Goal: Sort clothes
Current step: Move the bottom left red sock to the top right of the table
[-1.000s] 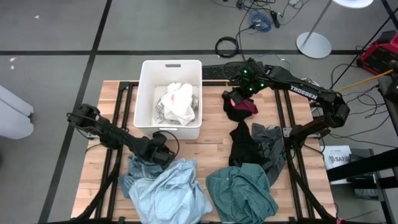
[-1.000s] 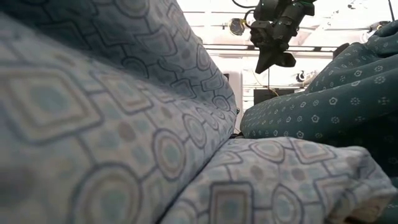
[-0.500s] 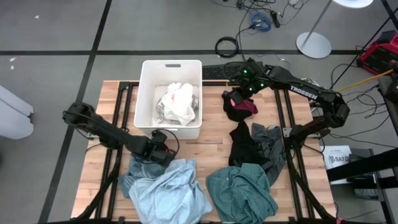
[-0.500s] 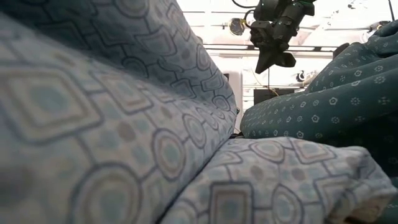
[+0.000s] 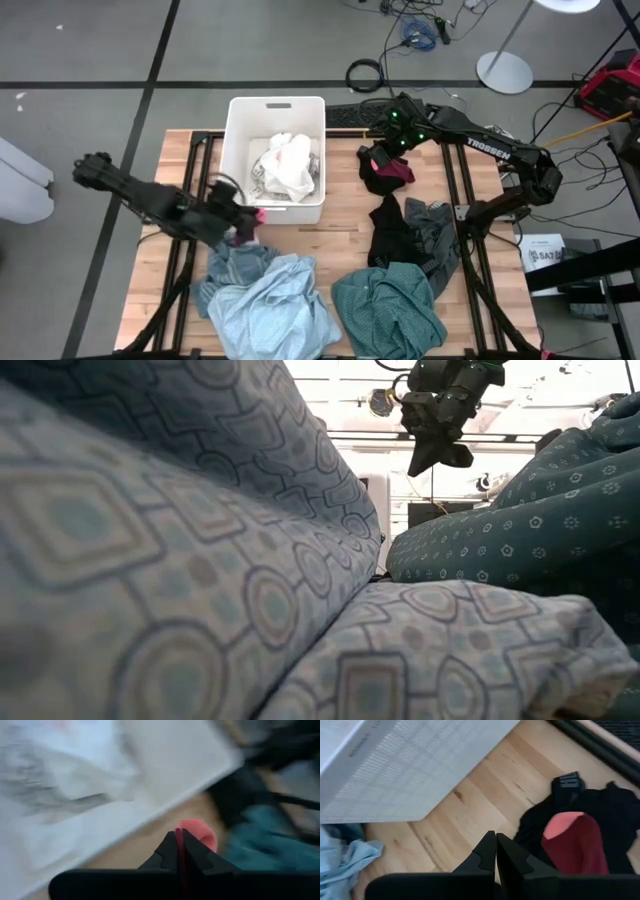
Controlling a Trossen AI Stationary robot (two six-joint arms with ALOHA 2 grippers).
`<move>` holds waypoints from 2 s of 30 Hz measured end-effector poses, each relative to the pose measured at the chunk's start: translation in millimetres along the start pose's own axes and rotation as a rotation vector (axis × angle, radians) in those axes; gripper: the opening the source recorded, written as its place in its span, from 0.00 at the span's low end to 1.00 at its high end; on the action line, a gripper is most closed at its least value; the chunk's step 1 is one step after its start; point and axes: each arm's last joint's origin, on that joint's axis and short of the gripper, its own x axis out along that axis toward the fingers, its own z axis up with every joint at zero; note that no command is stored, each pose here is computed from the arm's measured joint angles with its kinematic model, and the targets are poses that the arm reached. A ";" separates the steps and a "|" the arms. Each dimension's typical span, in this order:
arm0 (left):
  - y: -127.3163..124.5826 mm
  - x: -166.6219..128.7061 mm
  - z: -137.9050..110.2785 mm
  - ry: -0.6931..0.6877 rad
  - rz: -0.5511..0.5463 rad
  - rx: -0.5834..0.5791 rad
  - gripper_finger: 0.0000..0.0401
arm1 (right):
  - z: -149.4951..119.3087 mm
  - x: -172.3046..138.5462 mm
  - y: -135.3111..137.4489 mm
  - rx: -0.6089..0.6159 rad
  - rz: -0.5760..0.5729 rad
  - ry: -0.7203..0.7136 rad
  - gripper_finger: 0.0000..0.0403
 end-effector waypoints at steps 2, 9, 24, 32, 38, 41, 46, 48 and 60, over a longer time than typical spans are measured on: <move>-3.8 -15.7 11.5 0.000 -0.159 -0.002 0.01 | 1.0 0.4 2.4 -0.011 0.014 -0.012 0.00; -18.2 -69.2 54.1 -0.263 -0.697 0.034 0.01 | 9.6 0.8 18.7 -0.063 0.201 -0.089 0.00; -38.5 -1.9 110.5 -0.667 -0.507 -0.011 0.01 | 50.2 -52.2 101.4 -0.331 1.008 -0.657 0.07; -31.3 11.0 129.2 -0.671 -0.566 -0.036 0.01 | 46.0 -45.4 113.5 -0.308 0.986 -0.668 0.44; -31.6 23.4 132.6 -0.652 -0.565 -0.052 0.01 | 40.6 -24.2 133.2 -0.352 0.885 -0.738 0.67; -31.4 33.1 134.8 -0.632 -0.565 -0.095 0.01 | 37.5 -15.4 141.7 -0.367 0.827 -0.773 0.71; -33.9 47.0 138.4 -0.600 -0.619 -0.090 0.01 | 35.7 -13.3 146.4 -0.408 0.755 -0.836 0.69; -33.4 49.7 140.2 -0.606 -0.620 -0.094 0.02 | 35.7 -12.5 146.3 -0.400 0.753 -0.830 0.67; -28.3 53.4 147.0 -0.578 -0.665 -0.058 0.03 | 36.7 -8.1 140.8 -0.348 0.739 -0.774 0.03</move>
